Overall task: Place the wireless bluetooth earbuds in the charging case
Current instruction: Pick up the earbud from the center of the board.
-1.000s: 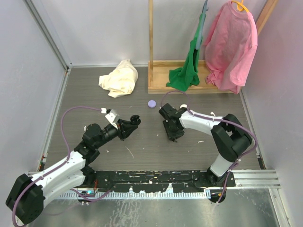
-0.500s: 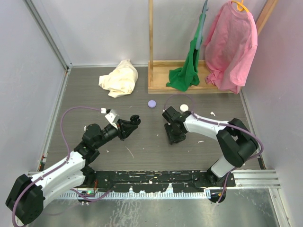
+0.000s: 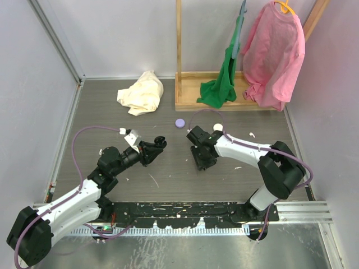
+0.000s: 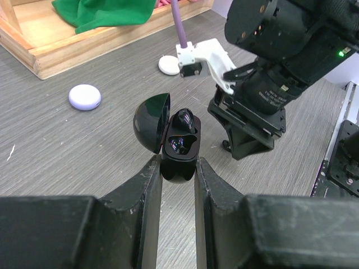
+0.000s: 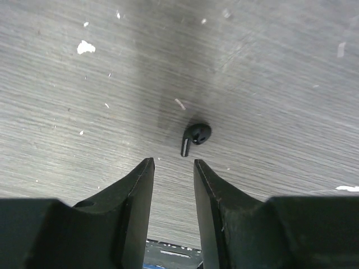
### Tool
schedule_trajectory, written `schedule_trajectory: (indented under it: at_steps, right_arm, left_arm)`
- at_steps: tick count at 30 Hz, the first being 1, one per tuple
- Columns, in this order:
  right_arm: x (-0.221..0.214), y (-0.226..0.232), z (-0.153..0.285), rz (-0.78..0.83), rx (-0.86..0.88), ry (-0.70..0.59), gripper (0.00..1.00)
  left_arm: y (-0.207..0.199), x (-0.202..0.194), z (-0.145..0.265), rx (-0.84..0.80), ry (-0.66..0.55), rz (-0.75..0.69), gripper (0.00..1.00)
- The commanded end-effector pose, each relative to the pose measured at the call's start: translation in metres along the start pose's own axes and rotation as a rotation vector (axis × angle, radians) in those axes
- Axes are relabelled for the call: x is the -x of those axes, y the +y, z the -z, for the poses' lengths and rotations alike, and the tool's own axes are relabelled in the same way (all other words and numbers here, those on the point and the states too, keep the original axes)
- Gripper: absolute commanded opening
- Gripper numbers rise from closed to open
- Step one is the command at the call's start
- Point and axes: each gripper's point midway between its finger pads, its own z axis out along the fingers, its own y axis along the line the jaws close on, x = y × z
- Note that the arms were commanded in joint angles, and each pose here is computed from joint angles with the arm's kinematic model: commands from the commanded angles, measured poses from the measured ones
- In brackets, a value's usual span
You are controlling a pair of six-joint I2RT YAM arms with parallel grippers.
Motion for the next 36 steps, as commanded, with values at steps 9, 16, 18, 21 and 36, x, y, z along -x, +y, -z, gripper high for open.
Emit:
schedule_trajectory:
  at_steps: [9,16,18,21,36]
  right_arm:
    - [0.035,-0.015,0.013,0.055,-0.130,-0.042,0.38]
    - [0.034,-0.016,0.003,0.059,-0.120,-0.012,0.37]
    - [0.033,-0.016,0.000,0.053,-0.109,-0.009,0.37]
    - [0.032,-0.015,-0.002,0.047,-0.095,-0.002,0.37]
    - [0.012,-0.018,-0.026,0.002,-0.045,0.085,0.36]
  left_arm:
    - [-0.004,0.019,0.000,-0.015,-0.068,-0.034,0.00]
    - [-0.004,0.019,0.000,-0.015,-0.068,-0.034,0.00]
    - [-0.004,0.020,0.000,-0.016,-0.069,-0.034,0.00]
    - [-0.004,0.020,0.000,-0.016,-0.068,-0.035,0.00]
    - [-0.004,0.020,0.000,-0.016,-0.070,-0.034,0.00]
